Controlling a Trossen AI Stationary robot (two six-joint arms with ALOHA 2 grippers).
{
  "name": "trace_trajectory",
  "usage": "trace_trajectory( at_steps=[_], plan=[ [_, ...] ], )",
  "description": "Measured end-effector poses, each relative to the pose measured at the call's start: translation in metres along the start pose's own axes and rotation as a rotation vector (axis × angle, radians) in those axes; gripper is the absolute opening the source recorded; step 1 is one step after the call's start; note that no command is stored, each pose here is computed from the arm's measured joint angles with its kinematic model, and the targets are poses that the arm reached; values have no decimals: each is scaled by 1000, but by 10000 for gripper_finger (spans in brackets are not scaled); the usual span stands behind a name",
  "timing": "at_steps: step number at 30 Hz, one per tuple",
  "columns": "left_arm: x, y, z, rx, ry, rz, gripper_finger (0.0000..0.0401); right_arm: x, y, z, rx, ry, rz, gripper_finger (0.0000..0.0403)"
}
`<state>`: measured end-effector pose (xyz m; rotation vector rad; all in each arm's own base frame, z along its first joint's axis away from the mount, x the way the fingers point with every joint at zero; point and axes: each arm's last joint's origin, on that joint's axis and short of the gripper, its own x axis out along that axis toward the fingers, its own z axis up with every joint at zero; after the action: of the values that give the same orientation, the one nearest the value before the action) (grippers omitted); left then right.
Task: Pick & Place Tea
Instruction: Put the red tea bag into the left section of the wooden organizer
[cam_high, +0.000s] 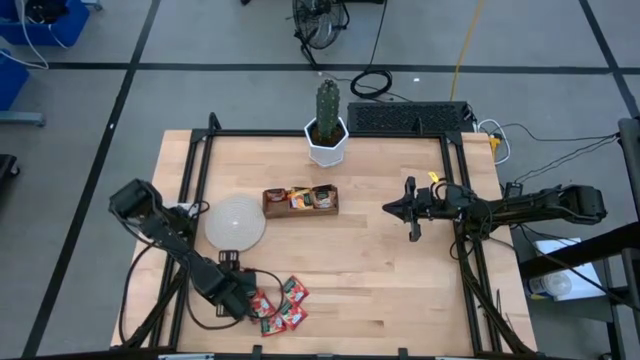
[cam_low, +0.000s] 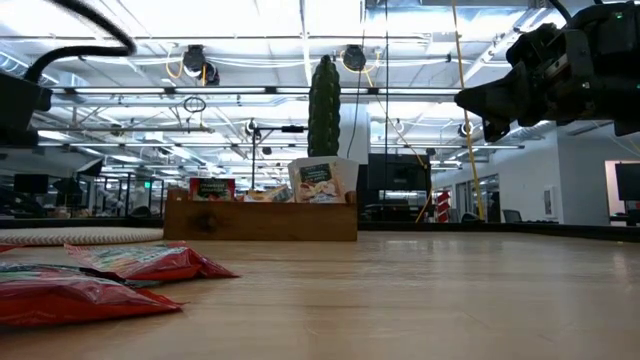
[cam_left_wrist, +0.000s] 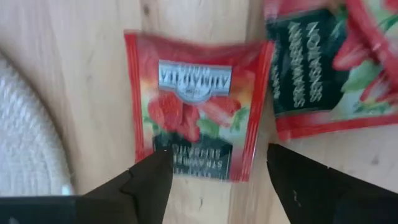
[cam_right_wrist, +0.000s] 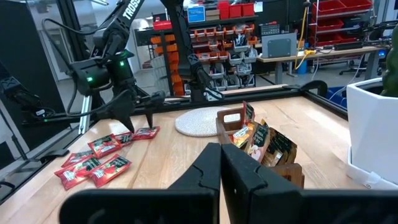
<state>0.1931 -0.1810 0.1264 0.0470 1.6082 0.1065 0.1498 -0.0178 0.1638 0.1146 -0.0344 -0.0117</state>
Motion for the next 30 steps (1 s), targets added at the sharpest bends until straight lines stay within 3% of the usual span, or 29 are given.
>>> trace_trajectory(
  at_steps=[14,20,27,30],
  plan=[
    [5,9,15,121,-56,-54,218,0,0,0,-3,1,-1,0],
    [5,8,15,123,-64,-60,147,0,0,0,-3,0,0,0],
    [5,8,16,84,-98,-29,22,0,0,0,-3,0,1,0],
    [5,9,17,66,-119,5,7,0,0,0,-3,0,1,0]
  ],
)
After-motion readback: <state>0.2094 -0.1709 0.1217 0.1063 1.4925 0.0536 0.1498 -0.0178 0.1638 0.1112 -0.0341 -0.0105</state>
